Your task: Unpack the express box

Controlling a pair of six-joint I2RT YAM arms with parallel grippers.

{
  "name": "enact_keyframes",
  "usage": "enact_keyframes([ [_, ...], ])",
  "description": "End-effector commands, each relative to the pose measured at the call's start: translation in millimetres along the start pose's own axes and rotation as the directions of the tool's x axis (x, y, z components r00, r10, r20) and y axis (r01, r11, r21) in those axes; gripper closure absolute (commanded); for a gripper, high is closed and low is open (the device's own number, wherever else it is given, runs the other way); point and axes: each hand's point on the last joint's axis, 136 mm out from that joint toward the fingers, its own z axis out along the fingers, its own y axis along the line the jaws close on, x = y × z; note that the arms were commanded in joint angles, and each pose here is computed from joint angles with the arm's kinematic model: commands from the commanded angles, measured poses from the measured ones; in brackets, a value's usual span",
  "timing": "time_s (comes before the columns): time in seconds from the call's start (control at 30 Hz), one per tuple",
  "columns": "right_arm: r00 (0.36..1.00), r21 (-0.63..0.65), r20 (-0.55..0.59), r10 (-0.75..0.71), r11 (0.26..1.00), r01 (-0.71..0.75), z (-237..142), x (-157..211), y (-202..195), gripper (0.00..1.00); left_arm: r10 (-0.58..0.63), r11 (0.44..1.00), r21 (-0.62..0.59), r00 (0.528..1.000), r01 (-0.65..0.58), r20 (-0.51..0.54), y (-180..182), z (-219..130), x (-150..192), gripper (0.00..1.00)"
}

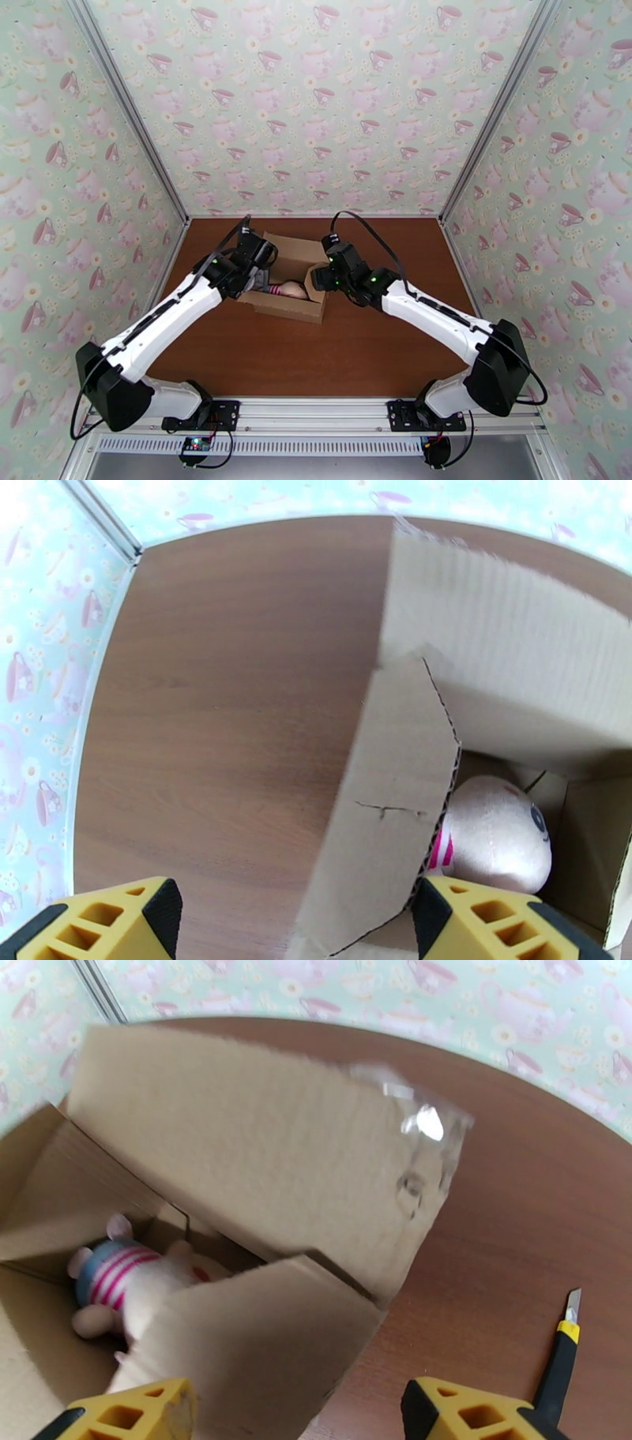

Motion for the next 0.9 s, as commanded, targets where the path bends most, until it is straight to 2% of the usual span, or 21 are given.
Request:
enact_keyframes([
  [0.0, 0.999, 0.033, -0.035, 0.000, 0.999, 0.001, 10.7, 14.3, -4.1, 0.27, 0.000, 1.000, -0.024, 1.000, 0.000, -0.002, 13.3, 3.2, 4.0, 0.17],
  [0.43, 0.999, 0.066, -0.046, -0.011, 0.998, 0.014, 11.9, 19.0, -8.6, 0.28, -0.112, 0.993, -0.053, 0.991, 0.108, -0.079, 59.2, 31.5, 29.4, 0.17],
  [0.87, 0.996, 0.080, -0.005, -0.092, 0.993, 0.092, 8.1, -6.4, -12.9, 0.26, -0.186, 0.982, -0.002, 0.964, 0.190, -0.191, 50.1, 57.4, 74.1, 0.18],
])
